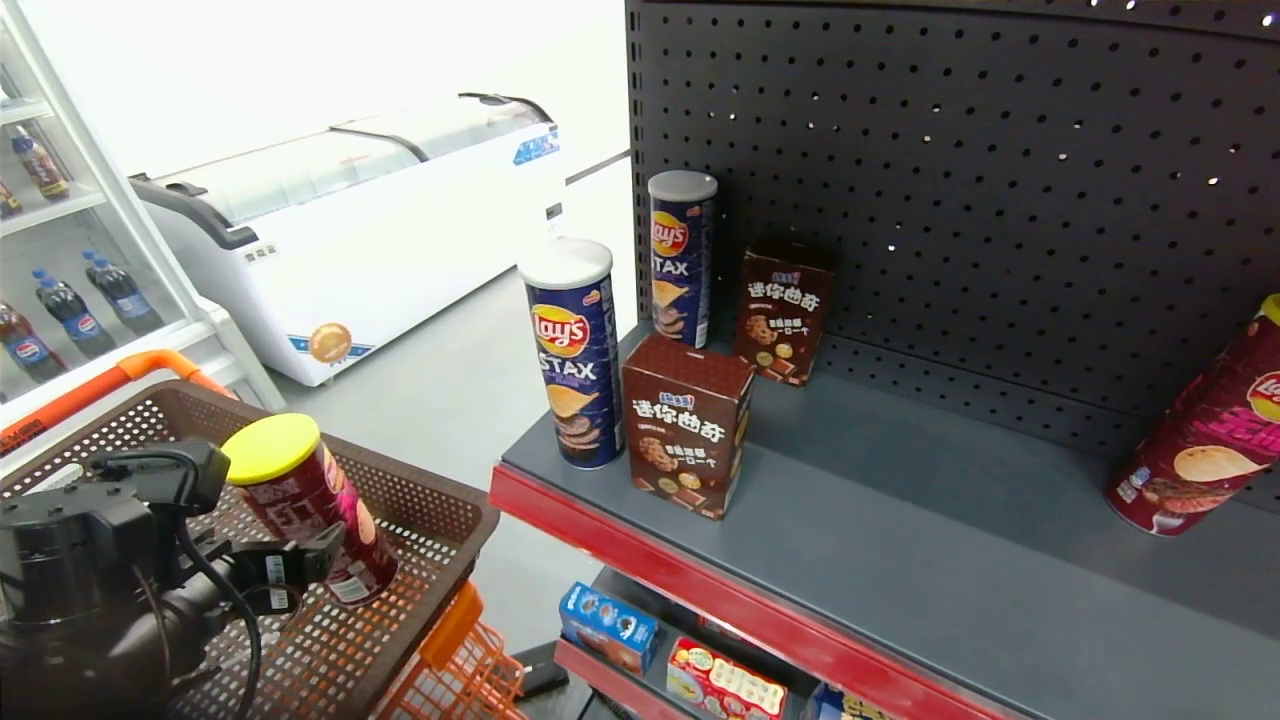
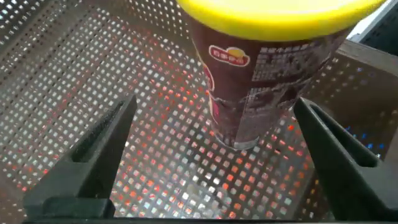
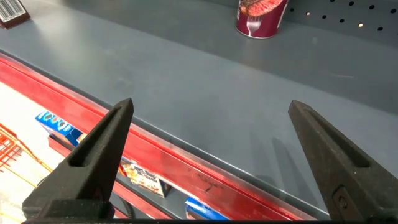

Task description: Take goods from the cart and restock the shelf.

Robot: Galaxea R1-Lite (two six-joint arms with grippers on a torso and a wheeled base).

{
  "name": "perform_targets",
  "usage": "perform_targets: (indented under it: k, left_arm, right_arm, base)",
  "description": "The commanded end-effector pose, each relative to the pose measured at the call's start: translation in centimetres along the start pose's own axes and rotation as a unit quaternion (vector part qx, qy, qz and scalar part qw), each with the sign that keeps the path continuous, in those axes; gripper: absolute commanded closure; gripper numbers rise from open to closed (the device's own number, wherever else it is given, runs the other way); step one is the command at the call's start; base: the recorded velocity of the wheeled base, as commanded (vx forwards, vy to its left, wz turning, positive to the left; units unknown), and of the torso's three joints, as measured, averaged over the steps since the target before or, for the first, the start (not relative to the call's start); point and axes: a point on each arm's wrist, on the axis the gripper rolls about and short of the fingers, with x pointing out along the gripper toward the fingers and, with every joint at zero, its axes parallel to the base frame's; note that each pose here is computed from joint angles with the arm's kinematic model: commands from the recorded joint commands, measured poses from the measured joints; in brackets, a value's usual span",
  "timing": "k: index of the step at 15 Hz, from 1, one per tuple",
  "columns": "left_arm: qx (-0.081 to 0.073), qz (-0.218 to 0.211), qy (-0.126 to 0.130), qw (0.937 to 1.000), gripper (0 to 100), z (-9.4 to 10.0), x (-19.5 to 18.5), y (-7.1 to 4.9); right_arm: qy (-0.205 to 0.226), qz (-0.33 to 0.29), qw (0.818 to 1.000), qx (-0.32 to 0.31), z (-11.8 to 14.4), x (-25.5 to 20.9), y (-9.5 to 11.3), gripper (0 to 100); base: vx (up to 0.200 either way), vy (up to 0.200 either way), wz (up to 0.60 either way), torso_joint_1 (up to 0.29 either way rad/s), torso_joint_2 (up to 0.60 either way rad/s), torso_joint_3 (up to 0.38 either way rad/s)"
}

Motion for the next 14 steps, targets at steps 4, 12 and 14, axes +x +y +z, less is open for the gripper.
perform_targets:
  k: [4,12,14]
  left_arm:
    - [-0.003,0.008,0.015,0.9998,0,-0.6,2.0,-0.2]
    - [-0.03,0.01,0.015,0.9994,0,-0.2,3.6,-0.5]
    - [-0.031,0.011,0.021,0.9992,0,-0.3,3.9,-0.5]
  right_arm:
    - [0.0,0.0,1.0,0.0,0.0,0.0,0.0,0]
    - [0.0,0.0,1.0,0.0,0.0,0.0,0.0,0]
    - [0.0,0.0,1.0,0.0,0.0,0.0,0.0,0]
  base:
    - [0.0,0.0,0.0,0.0,0.0,0.0]
    - [0.0,0.0,0.0,0.0,0.0,0.0]
    - [0.0,0.0,0.0,0.0,0.0,0.0]
